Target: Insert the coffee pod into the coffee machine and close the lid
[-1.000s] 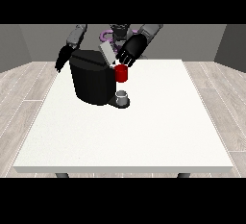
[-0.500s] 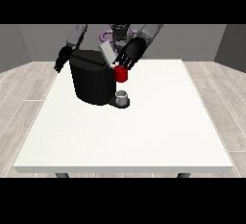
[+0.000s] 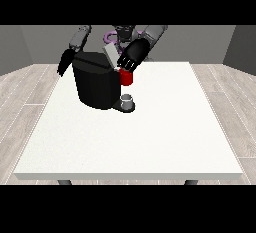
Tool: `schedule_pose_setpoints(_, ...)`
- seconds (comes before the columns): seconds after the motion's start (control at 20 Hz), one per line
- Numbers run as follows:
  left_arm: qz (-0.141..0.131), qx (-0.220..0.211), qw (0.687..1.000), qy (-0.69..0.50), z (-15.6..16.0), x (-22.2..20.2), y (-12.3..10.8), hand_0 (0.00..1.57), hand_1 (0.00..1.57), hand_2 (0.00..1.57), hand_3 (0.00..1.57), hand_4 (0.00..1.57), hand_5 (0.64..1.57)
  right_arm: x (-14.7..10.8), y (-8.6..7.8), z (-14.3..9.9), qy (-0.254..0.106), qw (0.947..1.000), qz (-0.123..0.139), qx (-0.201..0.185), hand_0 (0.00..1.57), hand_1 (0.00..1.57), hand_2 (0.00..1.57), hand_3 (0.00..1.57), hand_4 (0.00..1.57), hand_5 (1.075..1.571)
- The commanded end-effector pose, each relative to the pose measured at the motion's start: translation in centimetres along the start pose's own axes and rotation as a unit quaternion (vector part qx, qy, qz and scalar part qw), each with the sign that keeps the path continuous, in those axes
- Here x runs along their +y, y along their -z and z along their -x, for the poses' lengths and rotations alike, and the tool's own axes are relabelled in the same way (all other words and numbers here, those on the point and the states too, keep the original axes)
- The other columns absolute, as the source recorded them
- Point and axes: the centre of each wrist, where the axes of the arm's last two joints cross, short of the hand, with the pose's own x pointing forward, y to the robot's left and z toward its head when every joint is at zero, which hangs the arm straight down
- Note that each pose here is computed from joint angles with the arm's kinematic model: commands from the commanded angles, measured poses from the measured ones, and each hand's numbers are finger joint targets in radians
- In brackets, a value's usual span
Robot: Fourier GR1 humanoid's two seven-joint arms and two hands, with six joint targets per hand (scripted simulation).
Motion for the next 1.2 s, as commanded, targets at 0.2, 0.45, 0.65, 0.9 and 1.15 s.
schedule_pose_setpoints(0.2,-0.023,-0.009,1.0,0.01,-1.2,1.2,0.2,1.19,1.19,1.21,1.17,0.36,1.571,-1.0,1.0,-0.8,0.0,1.0,0.005,-0.002,0.0,0.0,0.0,0.0,0.0,1.571)
schedule_pose_setpoints(0.45,-0.023,0.001,0.998,0.065,0.3,0.3,-0.2,1.21,1.21,1.23,1.13,0.0,1.571,-0.6,0.8,-1.3,-0.002,0.9999,0.006,0.008,0.0,0.0,0.0,0.0,0.0,1.571)
schedule_pose_setpoints(0.65,-0.027,-0.009,0.995,0.095,0.4,-2.4,0.2,1.17,1.17,1.19,1.07,0.0,1.571,-1.8,0.9,-1.3,-0.005,0.9998,0.013,-0.012,0.0,0.0,0.0,0.0,0.0,1.571)
schedule_pose_setpoints(0.9,-0.027,0.0,0.997,0.07,1.4,1.0,-0.6,1.1,1.1,1.13,0.99,0.0,1.571,-0.1,0.2,-1.3,-0.004,1.0,-0.005,-0.005,0.0,0.0,0.0,0.0,0.0,1.571)
schedule_pose_setpoints(1.15,-0.058,-0.03,0.996,0.066,-0.6,0.9,0.1,1.14,1.14,1.14,0.96,0.0,1.571,0.3,1.0,-1.9,-0.004,0.9998,0.014,-0.011,0.0,0.0,0.0,0.0,0.06,1.571)
